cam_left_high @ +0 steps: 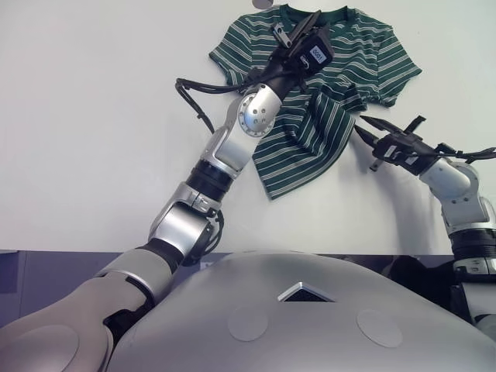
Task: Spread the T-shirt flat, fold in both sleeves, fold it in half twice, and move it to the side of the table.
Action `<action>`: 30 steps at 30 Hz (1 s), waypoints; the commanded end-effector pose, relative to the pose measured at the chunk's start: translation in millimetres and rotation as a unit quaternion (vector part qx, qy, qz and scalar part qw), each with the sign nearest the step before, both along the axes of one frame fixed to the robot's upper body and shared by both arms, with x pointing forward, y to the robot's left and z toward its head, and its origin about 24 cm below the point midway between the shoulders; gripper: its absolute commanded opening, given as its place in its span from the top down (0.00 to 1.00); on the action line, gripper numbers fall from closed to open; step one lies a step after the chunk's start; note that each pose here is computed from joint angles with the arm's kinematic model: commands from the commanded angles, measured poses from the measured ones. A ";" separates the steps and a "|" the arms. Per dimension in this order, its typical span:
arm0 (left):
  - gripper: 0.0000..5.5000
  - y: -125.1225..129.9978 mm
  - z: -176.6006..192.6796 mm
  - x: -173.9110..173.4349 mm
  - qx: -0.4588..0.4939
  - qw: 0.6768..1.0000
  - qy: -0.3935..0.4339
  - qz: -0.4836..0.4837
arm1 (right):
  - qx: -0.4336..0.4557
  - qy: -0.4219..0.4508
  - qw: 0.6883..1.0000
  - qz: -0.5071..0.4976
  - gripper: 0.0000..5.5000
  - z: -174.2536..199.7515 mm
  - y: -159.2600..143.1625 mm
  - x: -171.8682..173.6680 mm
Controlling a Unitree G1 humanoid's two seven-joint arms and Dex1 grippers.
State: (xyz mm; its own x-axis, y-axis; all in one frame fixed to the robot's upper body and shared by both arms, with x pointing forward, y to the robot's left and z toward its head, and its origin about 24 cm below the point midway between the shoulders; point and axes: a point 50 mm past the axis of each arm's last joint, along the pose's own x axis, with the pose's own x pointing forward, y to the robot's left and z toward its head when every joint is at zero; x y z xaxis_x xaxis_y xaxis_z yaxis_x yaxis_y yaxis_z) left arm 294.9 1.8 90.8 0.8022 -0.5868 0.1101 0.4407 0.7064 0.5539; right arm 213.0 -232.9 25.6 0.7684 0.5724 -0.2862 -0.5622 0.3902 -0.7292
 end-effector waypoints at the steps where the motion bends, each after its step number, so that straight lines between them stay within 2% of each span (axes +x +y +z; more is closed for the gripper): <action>1: 0.79 -0.8 -2.0 -3.3 -0.001 1.000 0.003 -0.008 | 0.010 -0.025 1.000 -0.008 0.82 6.1 33.3 12.4; 4: 0.79 -0.5 -1.9 -3.8 0.001 1.000 0.003 -0.011 | 0.011 -0.025 1.000 -0.014 0.82 9.9 42.8 15.4; 21: 0.79 0.5 -2.2 -2.3 0.001 1.000 0.002 -0.004 | -0.053 0.077 0.996 -0.009 0.82 2.3 41.0 15.9; 24: 0.79 0.9 -2.4 -2.4 0.000 1.000 0.002 -0.002 | -0.064 0.065 0.996 -0.009 0.82 5.0 40.6 17.1; 27: 0.79 1.0 -2.6 -2.7 -0.001 1.000 0.002 -0.002 | -0.033 0.012 0.999 -0.006 0.82 11.8 42.6 17.2; 30: 0.79 1.3 -3.4 -3.0 0.000 1.000 0.003 -0.002 | -0.025 -0.004 1.000 -0.004 0.82 12.9 43.1 17.4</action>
